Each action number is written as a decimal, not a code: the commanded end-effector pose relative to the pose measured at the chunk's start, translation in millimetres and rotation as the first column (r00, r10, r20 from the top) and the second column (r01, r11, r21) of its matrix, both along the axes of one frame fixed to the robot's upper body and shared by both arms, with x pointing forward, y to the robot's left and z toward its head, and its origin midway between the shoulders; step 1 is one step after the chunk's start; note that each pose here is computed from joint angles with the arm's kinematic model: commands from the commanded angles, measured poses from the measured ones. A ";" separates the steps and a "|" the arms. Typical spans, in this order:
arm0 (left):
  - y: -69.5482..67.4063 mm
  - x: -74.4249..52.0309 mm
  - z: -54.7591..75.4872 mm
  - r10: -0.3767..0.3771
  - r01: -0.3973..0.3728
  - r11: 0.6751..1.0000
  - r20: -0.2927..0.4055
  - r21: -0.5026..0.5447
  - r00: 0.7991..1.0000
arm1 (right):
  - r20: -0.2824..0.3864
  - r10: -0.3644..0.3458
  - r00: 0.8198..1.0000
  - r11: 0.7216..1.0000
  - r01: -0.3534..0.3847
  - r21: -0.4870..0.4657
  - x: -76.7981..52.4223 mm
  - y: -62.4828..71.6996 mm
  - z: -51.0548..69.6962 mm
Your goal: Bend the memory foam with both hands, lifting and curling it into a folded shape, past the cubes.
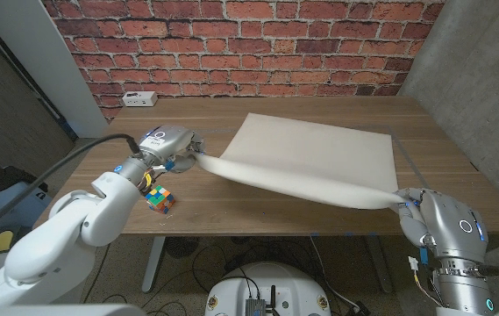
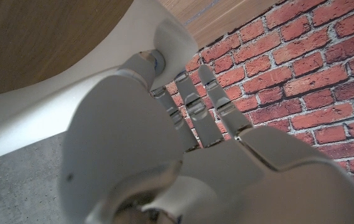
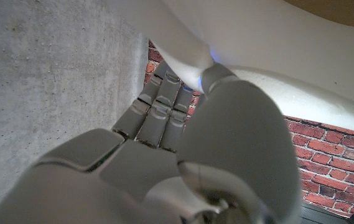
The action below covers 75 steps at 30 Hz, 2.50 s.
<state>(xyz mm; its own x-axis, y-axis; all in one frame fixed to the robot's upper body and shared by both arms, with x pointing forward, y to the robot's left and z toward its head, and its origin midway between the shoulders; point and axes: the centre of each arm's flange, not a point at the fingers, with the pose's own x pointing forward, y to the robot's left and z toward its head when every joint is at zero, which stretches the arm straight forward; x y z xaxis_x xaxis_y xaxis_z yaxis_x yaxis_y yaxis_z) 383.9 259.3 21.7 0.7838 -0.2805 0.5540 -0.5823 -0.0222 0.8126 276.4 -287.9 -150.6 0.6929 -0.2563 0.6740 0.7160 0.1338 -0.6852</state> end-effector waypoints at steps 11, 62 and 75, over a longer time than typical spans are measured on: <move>-32.5 36.8 48.3 -0.063 0.079 0.995 -0.220 0.066 0.974 | -0.146 0.029 0.989 0.996 -0.040 -0.075 34.5 -2.7 52.0; -34.6 104.8 127.9 -0.367 0.241 0.919 -0.451 -0.313 0.813 | -0.025 0.246 0.969 0.969 -0.246 0.019 110.7 -29.9 147.2; -32.4 95.3 124.0 -0.351 0.223 0.922 -0.439 -0.317 0.827 | 0.168 0.223 0.960 0.967 -0.239 0.083 110.6 -40.1 143.1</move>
<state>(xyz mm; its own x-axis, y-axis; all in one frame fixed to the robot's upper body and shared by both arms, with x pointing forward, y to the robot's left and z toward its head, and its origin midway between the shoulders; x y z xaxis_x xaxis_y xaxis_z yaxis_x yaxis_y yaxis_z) 486.4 225.1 147.5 0.8681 -0.4530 0.2030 -0.0639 0.3036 0.9507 387.5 -317.9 -1.7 0.7161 -0.1127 0.6888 0.6833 0.3143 -0.6590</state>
